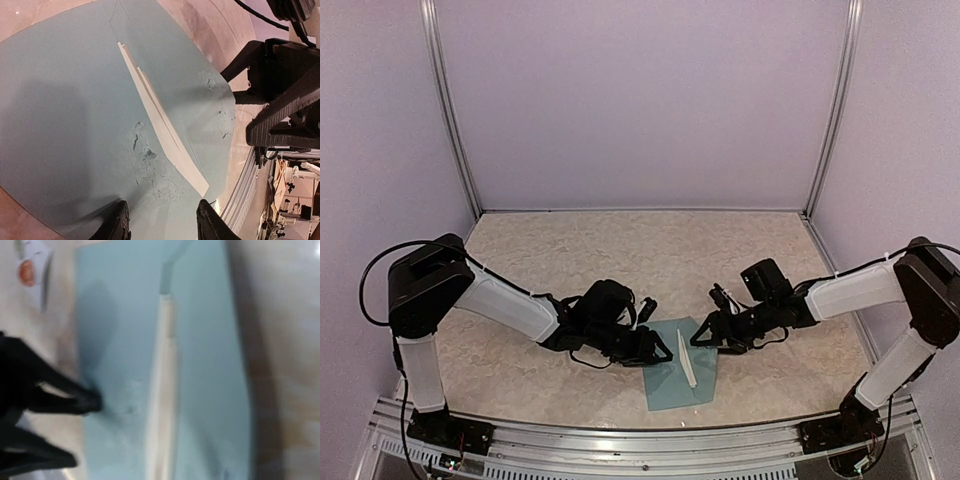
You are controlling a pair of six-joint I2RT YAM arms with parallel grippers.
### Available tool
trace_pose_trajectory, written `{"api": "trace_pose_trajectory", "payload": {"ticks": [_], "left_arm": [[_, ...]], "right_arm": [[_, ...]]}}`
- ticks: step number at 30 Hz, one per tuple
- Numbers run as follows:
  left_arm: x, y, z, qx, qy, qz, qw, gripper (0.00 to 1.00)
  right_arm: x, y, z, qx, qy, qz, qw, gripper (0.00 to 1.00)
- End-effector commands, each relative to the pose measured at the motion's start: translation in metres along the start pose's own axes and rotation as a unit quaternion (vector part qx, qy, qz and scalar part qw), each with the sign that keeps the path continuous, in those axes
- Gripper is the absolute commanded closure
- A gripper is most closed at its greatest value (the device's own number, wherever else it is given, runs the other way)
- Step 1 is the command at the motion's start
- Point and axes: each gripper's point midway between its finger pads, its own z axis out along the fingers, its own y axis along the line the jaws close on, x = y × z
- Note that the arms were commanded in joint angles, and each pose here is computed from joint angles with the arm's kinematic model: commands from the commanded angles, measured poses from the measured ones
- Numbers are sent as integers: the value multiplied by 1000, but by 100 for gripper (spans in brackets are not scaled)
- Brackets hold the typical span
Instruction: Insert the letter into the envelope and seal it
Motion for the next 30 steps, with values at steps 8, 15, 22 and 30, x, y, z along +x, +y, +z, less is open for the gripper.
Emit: {"api": "trace_pose_trajectory", "payload": {"ticks": [8, 15, 22, 30], "left_arm": [[11, 21, 1, -26, 15, -9, 1000, 57], [9, 17, 0, -17, 7, -12, 1000, 57], [-12, 8, -32, -16, -48, -5, 999, 56], [-51, 27, -112, -80, -149, 6, 986, 51]], "right_arm": [[10, 56, 31, -77, 44, -50, 995, 37], [21, 39, 58, -57, 63, -24, 996, 38], [8, 57, 38, -56, 30, -49, 997, 38], [-33, 101, 17, -47, -16, -153, 987, 43]]}}
